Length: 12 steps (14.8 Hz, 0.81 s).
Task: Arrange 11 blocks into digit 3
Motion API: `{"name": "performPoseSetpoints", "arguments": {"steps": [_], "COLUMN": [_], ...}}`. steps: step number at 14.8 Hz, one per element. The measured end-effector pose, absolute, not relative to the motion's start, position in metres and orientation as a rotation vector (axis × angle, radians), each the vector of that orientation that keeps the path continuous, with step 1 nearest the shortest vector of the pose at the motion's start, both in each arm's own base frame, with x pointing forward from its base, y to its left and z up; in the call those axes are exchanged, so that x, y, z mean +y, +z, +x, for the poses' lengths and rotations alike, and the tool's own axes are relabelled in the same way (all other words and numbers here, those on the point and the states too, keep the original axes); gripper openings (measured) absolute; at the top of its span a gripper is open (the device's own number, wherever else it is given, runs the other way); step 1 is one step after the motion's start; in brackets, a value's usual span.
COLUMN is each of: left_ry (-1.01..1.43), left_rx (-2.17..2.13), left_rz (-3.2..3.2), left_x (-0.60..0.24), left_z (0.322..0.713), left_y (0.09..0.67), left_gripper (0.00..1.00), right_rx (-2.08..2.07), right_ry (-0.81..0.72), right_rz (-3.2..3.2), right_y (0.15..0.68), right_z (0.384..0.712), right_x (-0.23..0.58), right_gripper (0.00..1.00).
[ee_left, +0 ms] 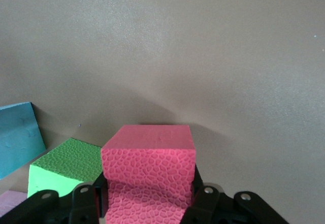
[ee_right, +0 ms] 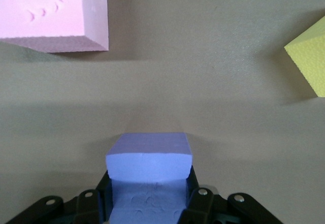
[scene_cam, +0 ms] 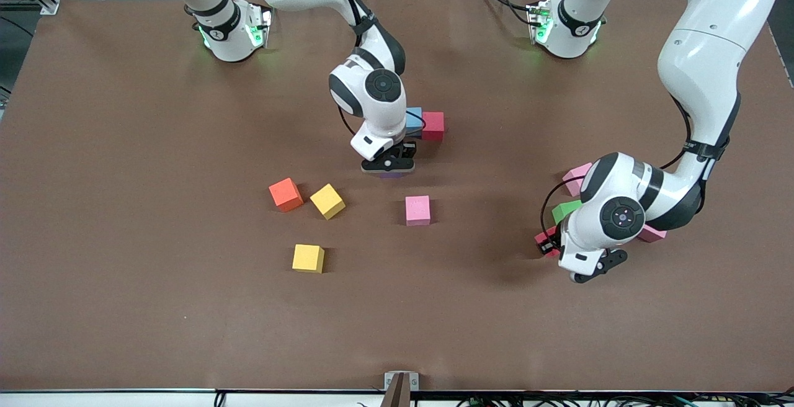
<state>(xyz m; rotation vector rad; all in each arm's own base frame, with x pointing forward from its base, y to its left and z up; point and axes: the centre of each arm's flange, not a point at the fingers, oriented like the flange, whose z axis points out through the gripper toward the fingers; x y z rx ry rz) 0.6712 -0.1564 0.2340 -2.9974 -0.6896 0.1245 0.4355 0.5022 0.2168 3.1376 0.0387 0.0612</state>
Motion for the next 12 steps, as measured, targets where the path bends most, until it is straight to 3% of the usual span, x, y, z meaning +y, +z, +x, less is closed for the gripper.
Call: {"name": "performPoseSetpoints", "arguments": {"steps": [5,12], "left_ry": [0.127,0.142], "left_rx": [-0.788,-1.372], "left_rz": [-2.981,-2.765], "left_x": [-0.157,-0.187], "left_z": [0.672,0.665], "left_y": [0.236,0.252], "left_gripper": [0.59,0.58], "right_rx": [0.042,0.038], "right_ry": [0.061,0.060], "right_rz": [3.137,3.137], "right_y": [0.216,0.216], "right_z": [0.433,0.433], "right_x": [0.504,0.504], "right_gripper": [0.56,0.56]}}
